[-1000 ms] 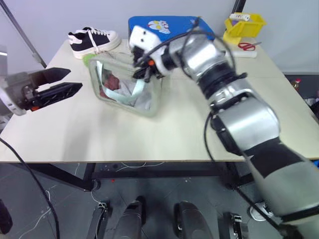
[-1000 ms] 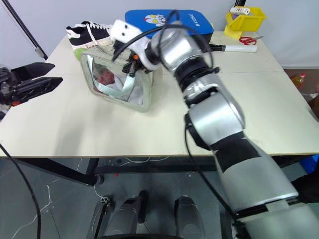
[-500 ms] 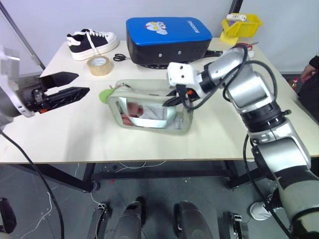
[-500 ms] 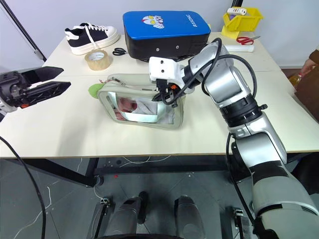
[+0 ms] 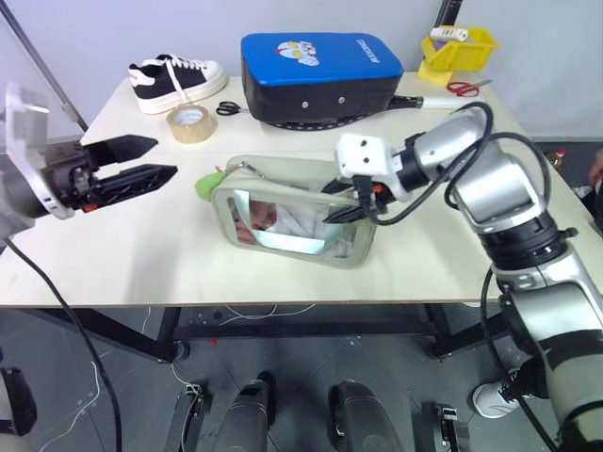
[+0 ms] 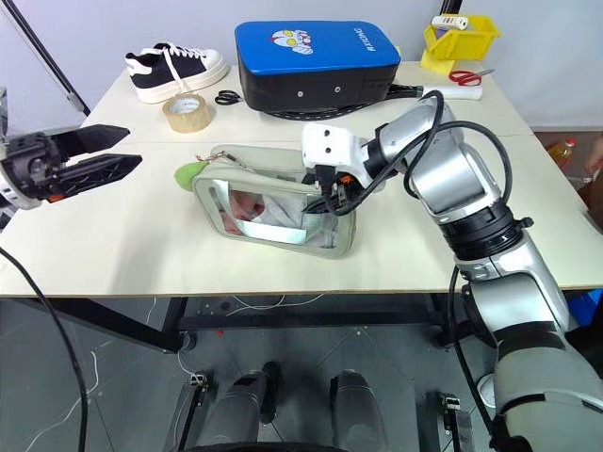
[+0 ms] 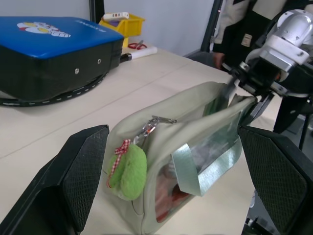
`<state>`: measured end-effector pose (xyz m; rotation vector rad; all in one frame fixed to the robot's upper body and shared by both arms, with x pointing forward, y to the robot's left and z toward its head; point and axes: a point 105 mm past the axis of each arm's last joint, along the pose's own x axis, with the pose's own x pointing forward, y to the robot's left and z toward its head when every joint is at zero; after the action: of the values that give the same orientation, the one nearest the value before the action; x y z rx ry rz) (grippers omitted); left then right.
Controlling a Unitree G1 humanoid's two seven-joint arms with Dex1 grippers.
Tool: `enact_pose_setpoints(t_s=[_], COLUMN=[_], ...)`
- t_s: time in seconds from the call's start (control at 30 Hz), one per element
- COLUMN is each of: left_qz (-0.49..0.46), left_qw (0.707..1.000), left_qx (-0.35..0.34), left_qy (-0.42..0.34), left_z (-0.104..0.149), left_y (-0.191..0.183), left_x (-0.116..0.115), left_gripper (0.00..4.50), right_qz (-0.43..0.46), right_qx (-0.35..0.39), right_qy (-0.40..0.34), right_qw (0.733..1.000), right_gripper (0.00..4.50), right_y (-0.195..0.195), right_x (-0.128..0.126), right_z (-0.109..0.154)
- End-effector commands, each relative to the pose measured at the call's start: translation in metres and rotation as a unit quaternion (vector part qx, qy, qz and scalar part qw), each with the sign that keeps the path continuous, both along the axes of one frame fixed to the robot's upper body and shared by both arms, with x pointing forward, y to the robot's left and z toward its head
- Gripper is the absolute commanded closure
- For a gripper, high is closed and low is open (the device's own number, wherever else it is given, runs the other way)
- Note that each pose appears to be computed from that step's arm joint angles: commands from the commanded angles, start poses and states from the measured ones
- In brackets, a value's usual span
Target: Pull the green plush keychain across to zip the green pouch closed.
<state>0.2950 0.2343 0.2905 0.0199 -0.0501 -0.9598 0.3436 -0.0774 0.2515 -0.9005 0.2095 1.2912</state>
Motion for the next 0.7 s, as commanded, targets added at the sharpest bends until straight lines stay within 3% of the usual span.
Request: enact_pose_setpoints(t_s=[0.03,0.17,0.27,0.37,0.57,0.7], left_qz=[-0.013,-0.011,-0.011,-0.015,-0.031,-0.035], left_qw=[1.000,1.000,1.000,1.000,0.999,0.998], left_qx=[0.005,0.007,0.008,0.010,0.033,0.056], left_qy=[-0.015,-0.010,-0.011,-0.012,0.001,0.017], left_z=[0.006,0.004,0.005,0.007,-0.002,-0.015], left_y=[-0.006,-0.004,-0.003,-0.005,-0.010,-0.009], left_x=[-0.004,-0.002,0.001,0.003,0.010,0.019], left_gripper=[0.00,0.00,0.00,0.00,0.00,0.00], right_qz=[-0.026,-0.040,-0.050,-0.058,-0.078,-0.078], right_qx=[0.035,0.033,0.020,0.012,0.014,0.003], right_qy=[-0.051,-0.051,-0.028,-0.014,-0.023,-0.051], right_qw=[0.998,0.997,0.998,0.998,0.997,0.996], right_gripper=[0.29,0.29,0.29,1.15,4.36,4.44], right_y=[-0.018,-0.032,-0.035,-0.034,-0.033,-0.041], right_x=[-0.008,-0.024,-0.030,-0.031,-0.024,-0.019], right_z=[0.042,0.043,0.024,0.008,0.005,0.012])
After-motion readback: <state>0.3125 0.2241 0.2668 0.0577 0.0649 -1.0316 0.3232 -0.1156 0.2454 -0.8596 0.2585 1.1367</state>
